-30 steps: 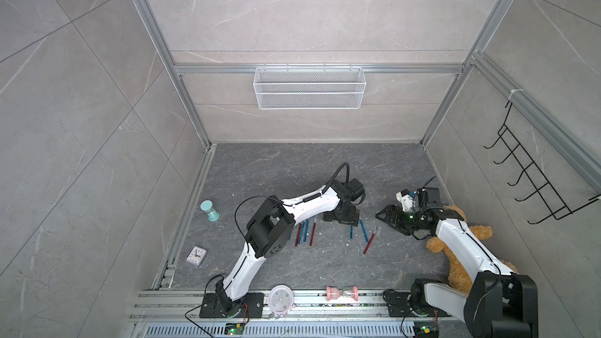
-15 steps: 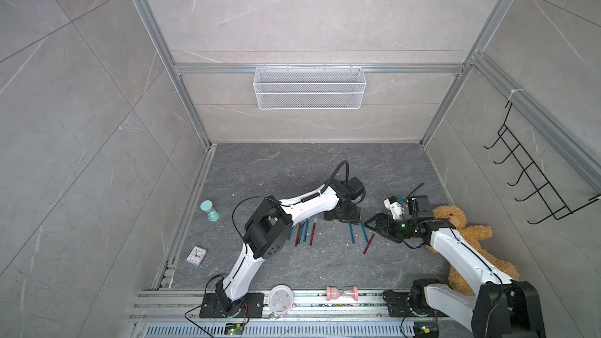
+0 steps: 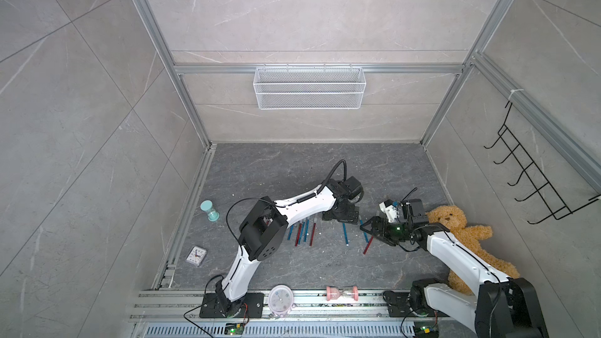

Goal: Remove protective caps from carving knives
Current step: Pick up the carving knife from the center of the board.

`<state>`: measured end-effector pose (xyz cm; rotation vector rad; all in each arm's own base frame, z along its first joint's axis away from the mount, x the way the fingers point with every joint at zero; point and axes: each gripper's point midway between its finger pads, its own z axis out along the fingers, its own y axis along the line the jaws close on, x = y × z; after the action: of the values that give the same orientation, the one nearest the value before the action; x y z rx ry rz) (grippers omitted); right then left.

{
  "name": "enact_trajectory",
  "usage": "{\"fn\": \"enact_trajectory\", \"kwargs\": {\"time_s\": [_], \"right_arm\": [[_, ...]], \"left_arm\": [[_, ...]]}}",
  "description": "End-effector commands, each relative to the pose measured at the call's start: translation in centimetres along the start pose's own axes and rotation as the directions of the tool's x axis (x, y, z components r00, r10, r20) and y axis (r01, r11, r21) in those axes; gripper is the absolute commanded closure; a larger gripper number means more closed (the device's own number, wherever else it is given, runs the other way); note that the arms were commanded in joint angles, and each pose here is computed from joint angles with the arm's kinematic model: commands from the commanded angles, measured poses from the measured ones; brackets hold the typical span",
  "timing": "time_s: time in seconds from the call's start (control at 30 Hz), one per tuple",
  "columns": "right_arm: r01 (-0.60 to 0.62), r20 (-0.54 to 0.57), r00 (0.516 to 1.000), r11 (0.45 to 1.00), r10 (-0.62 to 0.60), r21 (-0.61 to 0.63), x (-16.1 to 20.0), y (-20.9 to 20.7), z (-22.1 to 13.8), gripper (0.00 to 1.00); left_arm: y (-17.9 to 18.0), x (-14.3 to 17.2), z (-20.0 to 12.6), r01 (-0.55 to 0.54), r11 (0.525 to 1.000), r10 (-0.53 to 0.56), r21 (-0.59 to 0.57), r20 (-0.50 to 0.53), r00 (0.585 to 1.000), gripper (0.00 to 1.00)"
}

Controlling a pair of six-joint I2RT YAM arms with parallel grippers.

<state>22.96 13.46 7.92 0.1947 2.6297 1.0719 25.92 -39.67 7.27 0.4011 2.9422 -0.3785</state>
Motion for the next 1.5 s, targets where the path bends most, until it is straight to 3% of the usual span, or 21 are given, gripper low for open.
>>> {"fn": "enact_trajectory", "kwargs": {"time_s": [0.0,0.4,0.53,0.67,1.0,1.47], "right_arm": [[0.013,0.027,1.0,1.0,-0.013,-0.004,-1.4,0.8,-0.2,0.15],[0.045,0.065,0.997,0.999,-0.046,0.025,-3.8,1.9,-1.0,0.13],[0.047,0.079,0.996,0.998,-0.051,0.051,-4.6,2.0,-1.4,0.08],[0.049,0.099,0.993,0.996,-0.057,0.075,-5.4,2.1,-1.9,0.0],[0.074,0.115,0.99,0.992,-0.086,0.105,-6.5,3.0,-3.1,0.0],[0.057,0.131,0.989,0.993,-0.07,0.106,-8.0,3.0,-2.5,0.0]], "left_arm": [[1.0,-0.3,-2.7,0.032,0.999,-0.032,0.0,0.045,0.998,0.11],[6.1,1.9,-3.6,0.067,0.993,-0.063,-0.095,0.045,0.997,0.11],[7.4,2.4,-3.6,0.064,0.99,-0.059,-0.123,0.041,0.997,0.11],[8.2,2.6,-3.6,0.055,0.987,-0.051,-0.151,0.036,0.998,0.12],[9.0,3.0,-2.4,0.049,0.979,-0.049,-0.196,0.008,0.999,0.12],[9.1,3.0,-1.0,0.015,0.977,-0.024,-0.214,-0.04,0.999,0.39]]}}
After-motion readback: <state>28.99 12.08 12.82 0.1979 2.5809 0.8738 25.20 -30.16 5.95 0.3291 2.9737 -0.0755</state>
